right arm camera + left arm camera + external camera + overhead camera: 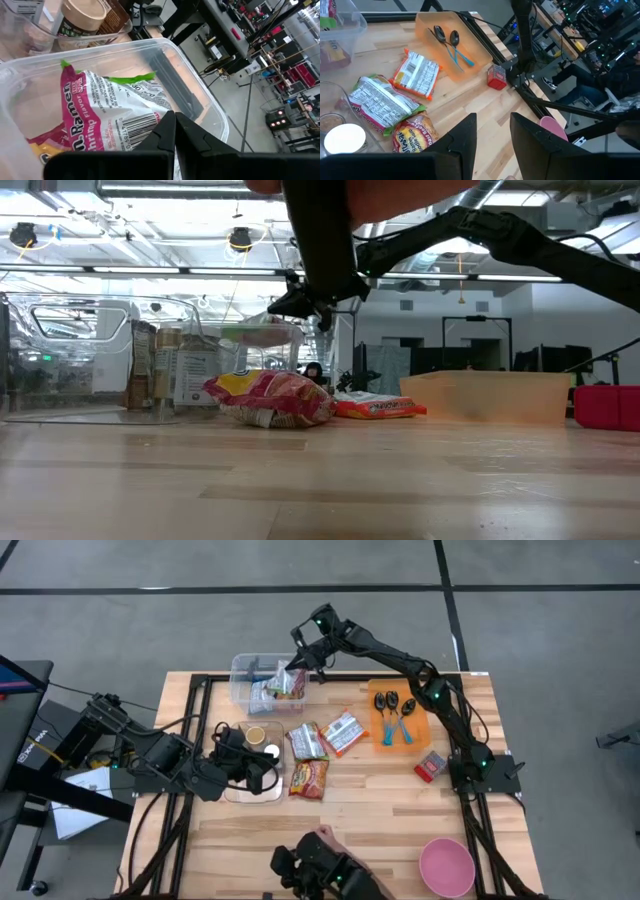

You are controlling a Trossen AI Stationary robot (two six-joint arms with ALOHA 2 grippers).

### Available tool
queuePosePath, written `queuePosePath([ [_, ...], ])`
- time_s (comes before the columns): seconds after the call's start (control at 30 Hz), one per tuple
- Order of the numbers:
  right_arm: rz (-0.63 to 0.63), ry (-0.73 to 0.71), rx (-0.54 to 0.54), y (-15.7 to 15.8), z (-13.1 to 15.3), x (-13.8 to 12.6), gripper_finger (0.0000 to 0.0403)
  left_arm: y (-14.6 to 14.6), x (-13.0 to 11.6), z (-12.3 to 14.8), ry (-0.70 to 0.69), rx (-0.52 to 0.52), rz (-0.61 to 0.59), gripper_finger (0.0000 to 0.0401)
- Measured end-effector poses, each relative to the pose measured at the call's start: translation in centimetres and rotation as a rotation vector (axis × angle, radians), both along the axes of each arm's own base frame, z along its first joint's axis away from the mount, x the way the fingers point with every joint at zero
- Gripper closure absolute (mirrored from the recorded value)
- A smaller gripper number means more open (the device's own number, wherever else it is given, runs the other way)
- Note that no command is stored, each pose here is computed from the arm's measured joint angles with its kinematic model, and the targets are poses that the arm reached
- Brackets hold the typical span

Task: Pick & Place Food Item
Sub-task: Put the green noodle pack into the transparent container

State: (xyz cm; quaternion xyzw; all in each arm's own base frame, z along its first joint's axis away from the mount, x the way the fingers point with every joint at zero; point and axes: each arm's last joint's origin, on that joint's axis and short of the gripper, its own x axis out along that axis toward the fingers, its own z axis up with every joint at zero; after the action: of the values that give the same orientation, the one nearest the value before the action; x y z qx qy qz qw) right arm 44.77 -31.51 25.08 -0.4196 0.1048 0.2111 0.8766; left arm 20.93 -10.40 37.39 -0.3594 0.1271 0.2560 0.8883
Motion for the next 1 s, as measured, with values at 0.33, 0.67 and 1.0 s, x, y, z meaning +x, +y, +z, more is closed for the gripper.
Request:
queuePosePath([
  [0.33, -0.018, 0.010, 0.064, -0.7, 0.0, -0.5, 0.0401, 0.0, 0.0, 0.0, -0.005, -0.006, 0.002, 0.0289],
  [0.67, -0.014, 0.001, 0.092, -0.7, 0.2, -0.5, 0.0346, 0.0, 0.0, 0.1, -0.011, -0.011, 0.003, 0.0289],
  [1.0, 0.000, -0.032, 0.244, -1.1, 3.2, -2.0, 0.0337, 0.0, 0.0, 0.1, 0.002, 0.018, -0.010, 0.0289],
])
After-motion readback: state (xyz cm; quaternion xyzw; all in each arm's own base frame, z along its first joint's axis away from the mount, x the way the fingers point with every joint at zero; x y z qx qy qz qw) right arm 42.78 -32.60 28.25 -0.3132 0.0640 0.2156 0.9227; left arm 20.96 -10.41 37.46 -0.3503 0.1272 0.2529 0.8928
